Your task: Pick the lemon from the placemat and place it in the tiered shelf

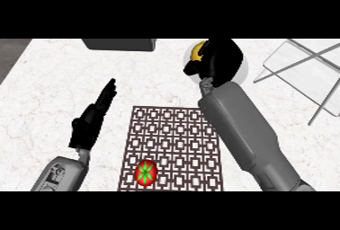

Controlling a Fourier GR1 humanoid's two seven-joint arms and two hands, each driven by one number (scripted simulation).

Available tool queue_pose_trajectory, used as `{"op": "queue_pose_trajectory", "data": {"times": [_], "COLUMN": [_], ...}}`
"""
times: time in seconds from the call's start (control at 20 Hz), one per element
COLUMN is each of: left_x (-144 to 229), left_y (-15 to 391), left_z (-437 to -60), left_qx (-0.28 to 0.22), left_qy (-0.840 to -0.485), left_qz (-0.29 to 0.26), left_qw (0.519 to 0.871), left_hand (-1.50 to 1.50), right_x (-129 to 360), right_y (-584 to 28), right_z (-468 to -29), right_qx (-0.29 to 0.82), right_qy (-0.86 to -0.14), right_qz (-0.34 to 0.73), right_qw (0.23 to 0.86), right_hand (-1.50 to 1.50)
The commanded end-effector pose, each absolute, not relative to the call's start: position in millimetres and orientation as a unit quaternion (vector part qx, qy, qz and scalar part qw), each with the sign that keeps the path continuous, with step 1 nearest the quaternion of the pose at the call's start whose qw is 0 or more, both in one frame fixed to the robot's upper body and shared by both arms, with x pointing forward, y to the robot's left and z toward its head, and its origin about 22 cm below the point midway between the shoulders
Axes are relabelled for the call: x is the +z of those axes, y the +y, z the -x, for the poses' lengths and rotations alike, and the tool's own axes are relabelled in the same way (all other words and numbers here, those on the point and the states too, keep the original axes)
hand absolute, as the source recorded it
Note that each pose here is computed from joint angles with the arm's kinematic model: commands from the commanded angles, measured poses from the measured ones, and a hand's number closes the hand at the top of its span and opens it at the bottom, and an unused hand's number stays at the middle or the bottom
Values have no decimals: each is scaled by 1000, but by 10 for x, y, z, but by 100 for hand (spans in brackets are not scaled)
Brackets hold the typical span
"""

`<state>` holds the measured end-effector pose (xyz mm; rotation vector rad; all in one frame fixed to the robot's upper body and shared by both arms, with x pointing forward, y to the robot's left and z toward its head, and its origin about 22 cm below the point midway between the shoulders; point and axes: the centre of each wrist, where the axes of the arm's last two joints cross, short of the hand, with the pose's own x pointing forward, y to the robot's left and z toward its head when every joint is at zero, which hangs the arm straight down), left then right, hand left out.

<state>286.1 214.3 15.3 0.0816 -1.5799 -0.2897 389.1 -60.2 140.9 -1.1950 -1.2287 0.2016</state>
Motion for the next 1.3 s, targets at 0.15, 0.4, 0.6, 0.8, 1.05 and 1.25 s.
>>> {"op": "queue_pose_trajectory", "data": {"times": [0.15,0.4,0.6,0.8,1.05,1.25], "left_x": [194,93,150,200,86,224], "left_y": [2138,2310,2156,2320,2145,2148], "left_z": [-2905,-2843,-2935,-2848,-2790,-2882], "left_qx": [-123,-124,-112,-120,-119,-126], "left_qy": [-707,-698,-709,-705,-704,-706], "left_qz": [-34,-42,-46,-50,-50,-48], "left_qw": [696,704,695,697,698,695], "left_hand": [0,0,0,0,0,0], "right_x": [1995,2410,2552,2786,3006,3155], "right_y": [-442,-499,-524,-575,-720,-928], "right_z": [-4113,-4200,-4226,-4278,-4298,-4344], "right_qx": [-57,-84,-102,-101,-137,-141], "right_qy": [-485,-479,-466,-431,-424,-411], "right_qz": [594,643,676,714,722,742], "right_qw": [639,592,562,543,529,511], "right_hand": [150,150,150,150,150,150]}}
